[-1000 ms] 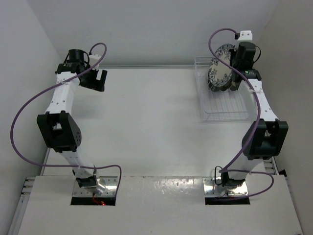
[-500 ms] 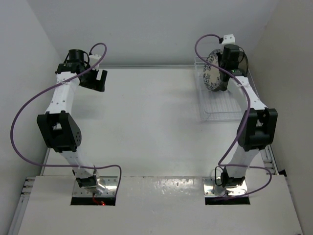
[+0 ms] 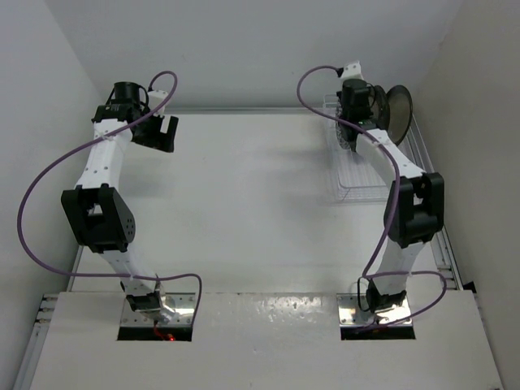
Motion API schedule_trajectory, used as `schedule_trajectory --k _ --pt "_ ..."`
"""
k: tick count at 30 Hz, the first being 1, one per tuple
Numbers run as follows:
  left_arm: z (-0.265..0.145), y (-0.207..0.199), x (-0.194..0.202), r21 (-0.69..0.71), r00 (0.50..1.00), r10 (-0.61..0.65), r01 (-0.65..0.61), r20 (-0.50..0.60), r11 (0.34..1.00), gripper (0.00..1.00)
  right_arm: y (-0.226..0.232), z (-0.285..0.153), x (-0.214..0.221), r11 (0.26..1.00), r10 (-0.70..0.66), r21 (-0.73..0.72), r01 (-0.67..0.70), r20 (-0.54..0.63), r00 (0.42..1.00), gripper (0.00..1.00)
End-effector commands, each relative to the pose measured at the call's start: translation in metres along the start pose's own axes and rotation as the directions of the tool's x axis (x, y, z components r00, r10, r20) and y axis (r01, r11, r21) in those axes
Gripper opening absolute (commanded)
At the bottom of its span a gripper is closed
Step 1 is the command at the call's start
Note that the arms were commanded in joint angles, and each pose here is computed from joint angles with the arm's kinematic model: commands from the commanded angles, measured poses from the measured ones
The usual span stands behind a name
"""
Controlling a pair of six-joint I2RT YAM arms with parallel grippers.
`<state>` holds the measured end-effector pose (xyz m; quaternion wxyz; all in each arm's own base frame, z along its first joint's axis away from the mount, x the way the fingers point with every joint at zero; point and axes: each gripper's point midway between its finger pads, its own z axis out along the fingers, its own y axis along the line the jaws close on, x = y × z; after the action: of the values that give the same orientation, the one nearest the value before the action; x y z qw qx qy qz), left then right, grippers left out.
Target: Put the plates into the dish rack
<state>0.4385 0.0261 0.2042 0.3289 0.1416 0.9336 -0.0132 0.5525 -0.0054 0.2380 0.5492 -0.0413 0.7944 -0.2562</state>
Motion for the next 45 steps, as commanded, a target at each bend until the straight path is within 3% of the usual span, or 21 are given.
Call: schedule_trajectory --k 1,11,15,17,18,22,24,26,30,32,33,35,36,38,39,41,43,44,45 --pt "-0.007 -0.002 -0.011 0.006 0.999 0.016 -0.016 0.034 1.000 1.00 0.007 -0.007 -0.027 0.996 0.070 0.047 -0.075 0.100 0.993 0.00" --pt "-0.007 -0.002 -0.011 0.006 0.999 0.016 -0.016 0.034 1.000 1.00 0.022 0.004 0.008 0.994 0.073 0.081 -0.074 0.025 0.997 0.00" --pt "-0.007 -0.002 -0.011 0.006 0.999 0.016 -0.016 0.034 1.000 1.00 0.018 0.004 0.004 0.990 0.103 0.090 -0.105 0.029 0.994 0.09" --pt "-0.007 -0.002 -0.011 0.006 0.999 0.016 -0.016 0.034 1.000 1.00 0.014 0.003 0.004 0.988 0.118 0.099 -0.120 0.024 0.993 0.17" --pt "-0.007 -0.002 -0.011 0.006 0.999 0.016 -0.016 0.034 1.000 1.00 0.010 0.003 0.003 0.983 0.147 0.105 -0.149 0.026 0.989 0.31" --pt "-0.007 -0.002 -0.011 0.006 0.999 0.016 -0.016 0.034 1.000 1.00 -0.006 -0.007 -0.007 0.976 0.180 0.116 -0.186 0.056 0.982 0.41" --pt "-0.007 -0.002 -0.011 0.006 0.999 0.016 -0.016 0.034 1.000 1.00 -0.012 -0.008 -0.008 0.973 0.188 0.125 -0.194 0.060 0.980 0.54" --pt "-0.007 -0.002 -0.011 0.006 0.999 0.016 -0.016 0.034 1.000 1.00 -0.023 -0.014 -0.018 0.969 0.202 0.128 -0.211 0.082 0.976 0.58" --pt "-0.007 -0.002 -0.011 0.006 0.999 0.016 -0.016 0.034 1.000 1.00 -0.054 -0.036 -0.046 0.957 0.247 0.117 -0.264 0.145 0.958 0.80" --pt "-0.011 -0.002 -0.012 0.003 0.999 0.018 -0.018 0.042 1.000 1.00 -0.066 -0.055 -0.057 0.948 0.308 0.030 -0.316 0.153 0.939 0.89" --pt "-0.011 0.000 -0.012 -0.009 0.999 0.018 -0.018 0.038 1.000 1.00 -0.057 -0.060 -0.058 0.946 0.324 -0.062 -0.319 0.145 0.935 0.99" --pt "-0.011 0.000 -0.006 -0.015 0.999 0.025 -0.025 0.025 1.000 1.00 -0.083 -0.082 -0.049 0.913 0.399 -0.132 -0.386 0.094 0.912 0.99" --pt "-0.012 -0.001 -0.004 -0.014 0.999 0.025 -0.024 0.022 1.000 1.00 -0.082 -0.082 -0.032 0.874 0.431 -0.265 -0.407 0.037 0.901 0.99" --pt "-0.010 0.000 0.001 -0.020 1.000 0.022 -0.022 0.007 1.000 1.00 -0.089 -0.113 -0.020 0.845 0.446 -0.322 -0.427 -0.015 0.895 0.99" --pt "-0.013 0.001 0.000 -0.032 1.000 0.024 -0.023 0.012 0.999 1.00 -0.076 -0.118 0.014 0.820 0.438 -0.359 -0.446 -0.109 0.892 0.99" --pt "-0.012 0.002 0.004 -0.037 1.000 0.022 -0.022 0.000 0.999 1.00 -0.097 -0.146 0.025 0.812 0.481 -0.318 -0.489 -0.111 0.870 0.99" --pt "-0.012 0.003 0.002 -0.041 1.000 0.024 -0.023 0.009 0.999 1.00 -0.089 -0.160 0.075 0.796 0.502 -0.270 -0.541 -0.203 0.841 0.99" --pt "-0.015 -0.001 -0.001 -0.039 0.999 0.033 -0.032 0.019 0.999 1.00 -0.099 -0.180 0.070 0.783 0.539 -0.267 -0.562 -0.157 0.827 0.99" --pt "-0.015 -0.001 -0.001 -0.039 0.999 0.033 -0.032 0.019 0.999 1.00 -0.080 -0.183 0.109 0.760 0.546 -0.256 -0.598 -0.249 0.800 0.99"
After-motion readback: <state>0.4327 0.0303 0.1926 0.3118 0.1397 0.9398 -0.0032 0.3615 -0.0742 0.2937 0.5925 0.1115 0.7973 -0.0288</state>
